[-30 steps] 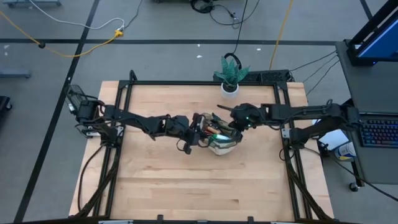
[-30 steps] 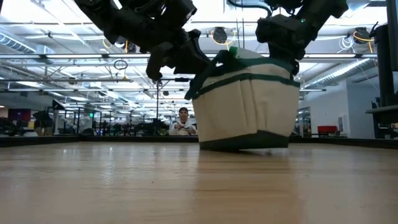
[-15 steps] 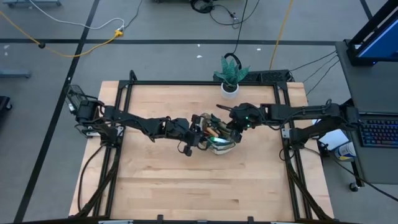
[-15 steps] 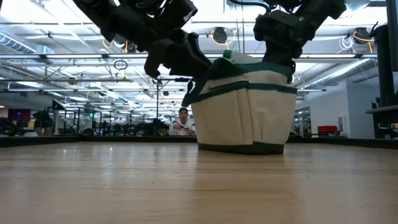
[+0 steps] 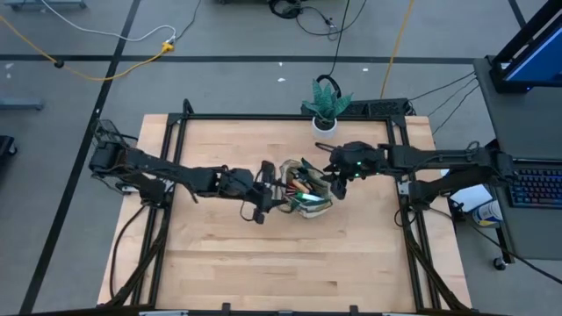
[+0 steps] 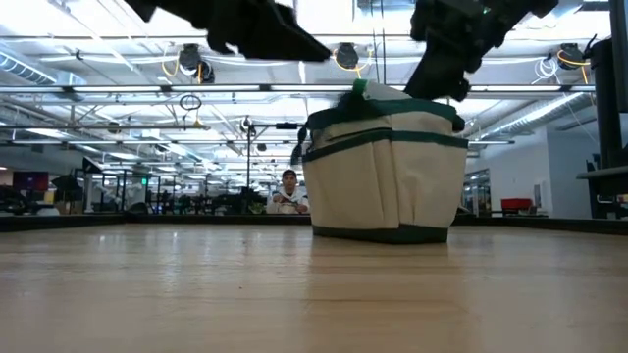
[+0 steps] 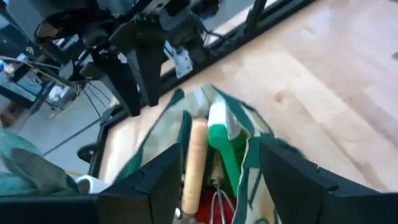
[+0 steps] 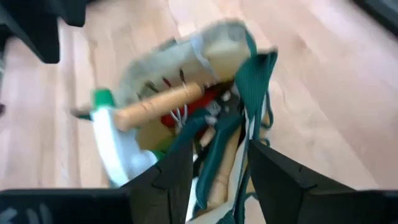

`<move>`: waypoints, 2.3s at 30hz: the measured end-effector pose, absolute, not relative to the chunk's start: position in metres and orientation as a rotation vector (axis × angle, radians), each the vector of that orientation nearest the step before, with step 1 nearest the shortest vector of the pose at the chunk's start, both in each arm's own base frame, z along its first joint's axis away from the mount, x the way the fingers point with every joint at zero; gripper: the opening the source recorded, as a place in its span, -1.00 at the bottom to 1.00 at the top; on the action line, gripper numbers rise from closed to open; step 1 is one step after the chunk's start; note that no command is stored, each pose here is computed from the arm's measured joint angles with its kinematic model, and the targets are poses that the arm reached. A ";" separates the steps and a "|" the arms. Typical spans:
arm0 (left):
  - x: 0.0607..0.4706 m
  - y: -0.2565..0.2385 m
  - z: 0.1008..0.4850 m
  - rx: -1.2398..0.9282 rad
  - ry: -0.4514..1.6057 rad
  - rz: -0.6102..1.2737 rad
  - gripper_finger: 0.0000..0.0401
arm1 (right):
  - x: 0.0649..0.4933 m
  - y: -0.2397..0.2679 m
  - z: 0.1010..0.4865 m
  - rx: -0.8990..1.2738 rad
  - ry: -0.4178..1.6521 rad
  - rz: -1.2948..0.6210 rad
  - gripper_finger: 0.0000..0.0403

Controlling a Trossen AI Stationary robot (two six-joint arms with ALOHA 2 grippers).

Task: Pick & Place Garden tools in Gardening bag
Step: Return to Home Position

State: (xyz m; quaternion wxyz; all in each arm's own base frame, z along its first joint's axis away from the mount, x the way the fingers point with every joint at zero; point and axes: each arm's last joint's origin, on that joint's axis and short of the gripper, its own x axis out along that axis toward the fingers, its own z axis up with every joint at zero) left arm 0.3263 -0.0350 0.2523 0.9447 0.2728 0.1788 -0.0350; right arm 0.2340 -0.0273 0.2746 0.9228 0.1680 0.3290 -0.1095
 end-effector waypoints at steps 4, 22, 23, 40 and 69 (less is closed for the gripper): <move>0.312 -0.038 0.272 0.546 0.325 -0.073 -0.01 | 0.223 -0.026 0.290 0.325 0.600 -0.205 -0.28; 0.221 -0.023 0.354 0.306 0.165 0.163 -0.97 | 0.187 -0.022 0.331 0.045 0.362 -0.117 -0.92; 0.213 -0.021 0.358 0.287 0.155 0.183 -0.96 | 0.184 -0.021 0.332 0.031 0.357 -0.114 -0.96; 0.109 -0.005 0.374 0.166 0.146 0.241 -0.96 | 0.155 -0.018 0.342 -0.050 0.307 -0.104 -1.00; 0.075 -0.008 0.244 0.339 -0.238 -0.007 -0.96 | 0.111 -0.012 0.261 -0.048 0.127 -0.086 -1.00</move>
